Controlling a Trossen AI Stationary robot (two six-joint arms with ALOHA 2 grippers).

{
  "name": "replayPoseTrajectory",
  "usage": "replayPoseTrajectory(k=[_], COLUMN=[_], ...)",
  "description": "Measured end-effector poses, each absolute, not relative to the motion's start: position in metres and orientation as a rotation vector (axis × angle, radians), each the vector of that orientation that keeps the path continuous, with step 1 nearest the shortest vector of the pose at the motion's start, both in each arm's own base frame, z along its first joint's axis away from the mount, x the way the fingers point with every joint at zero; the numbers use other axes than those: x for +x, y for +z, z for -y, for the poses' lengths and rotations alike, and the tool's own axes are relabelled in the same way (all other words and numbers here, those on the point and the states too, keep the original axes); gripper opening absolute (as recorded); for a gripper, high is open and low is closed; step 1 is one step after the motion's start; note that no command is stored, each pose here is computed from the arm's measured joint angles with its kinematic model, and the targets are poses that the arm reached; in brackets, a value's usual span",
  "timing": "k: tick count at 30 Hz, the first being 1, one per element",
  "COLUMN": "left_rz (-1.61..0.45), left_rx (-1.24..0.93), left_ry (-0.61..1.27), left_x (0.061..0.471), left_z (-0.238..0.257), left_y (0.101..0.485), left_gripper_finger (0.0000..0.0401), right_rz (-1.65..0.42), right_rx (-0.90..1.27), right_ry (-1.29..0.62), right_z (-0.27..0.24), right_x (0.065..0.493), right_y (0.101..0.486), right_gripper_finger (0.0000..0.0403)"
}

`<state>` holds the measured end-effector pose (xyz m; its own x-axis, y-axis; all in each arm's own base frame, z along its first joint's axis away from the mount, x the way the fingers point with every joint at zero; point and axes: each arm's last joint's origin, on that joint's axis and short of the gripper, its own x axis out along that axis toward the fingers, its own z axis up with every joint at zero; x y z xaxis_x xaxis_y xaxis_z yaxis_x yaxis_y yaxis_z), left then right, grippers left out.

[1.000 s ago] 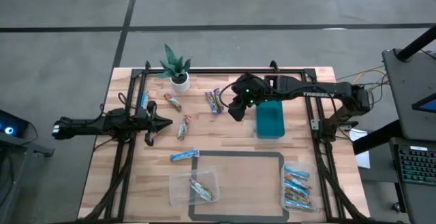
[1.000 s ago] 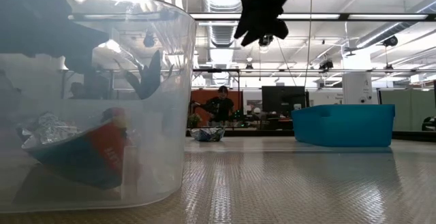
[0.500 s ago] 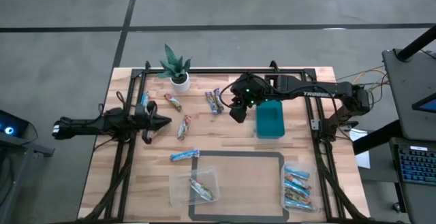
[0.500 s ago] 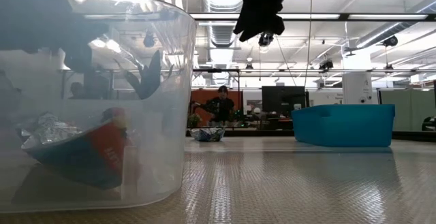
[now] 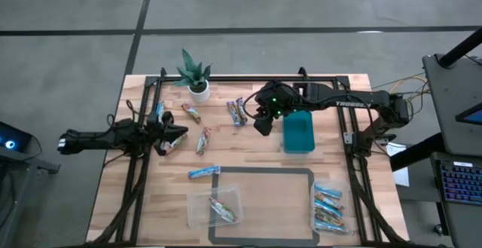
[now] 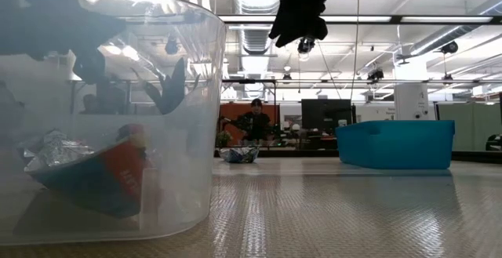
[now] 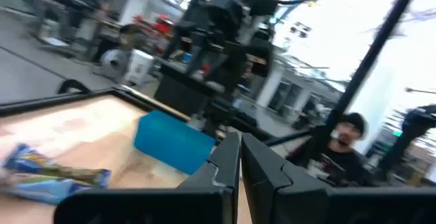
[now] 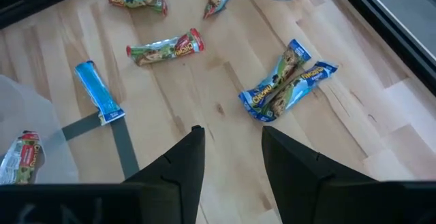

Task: Pick and place Granola Bars by type
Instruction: Put the bottom left blue granola bar into the blue bin

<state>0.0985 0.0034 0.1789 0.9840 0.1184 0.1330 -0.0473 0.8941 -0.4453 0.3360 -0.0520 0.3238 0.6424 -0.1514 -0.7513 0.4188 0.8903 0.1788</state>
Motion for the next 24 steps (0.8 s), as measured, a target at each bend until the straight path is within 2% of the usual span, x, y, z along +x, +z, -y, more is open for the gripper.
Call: replayPoseTrajectory(k=[11, 16, 20, 24], left_rz=[0.145, 0.171, 0.104, 0.039], left_rx=[-0.449, -0.450, -0.413, -0.377], left_ry=[0.097, 0.120, 0.142, 0.147], left_x=[0.099, 0.096, 0.096, 0.095], left_z=[-0.004, -0.004, -0.005, -0.004], left_y=[0.179, 0.195, 0.202, 0.217], left_gripper_finger=[0.0008, 0.0059, 0.0101, 0.0122], right_rz=[-0.793, -0.726, -0.709, -0.703], right_rx=[0.312, 0.294, 0.296, 0.281], right_ry=[-0.306, -0.282, -0.274, -0.254], right_z=[0.052, 0.049, 0.048, 0.044], right_x=[0.338, 0.344, 0.347, 0.349], right_y=[0.324, 0.326, 0.325, 0.326], right_gripper_finger=[0.0137, 0.0137, 0.0137, 0.0137])
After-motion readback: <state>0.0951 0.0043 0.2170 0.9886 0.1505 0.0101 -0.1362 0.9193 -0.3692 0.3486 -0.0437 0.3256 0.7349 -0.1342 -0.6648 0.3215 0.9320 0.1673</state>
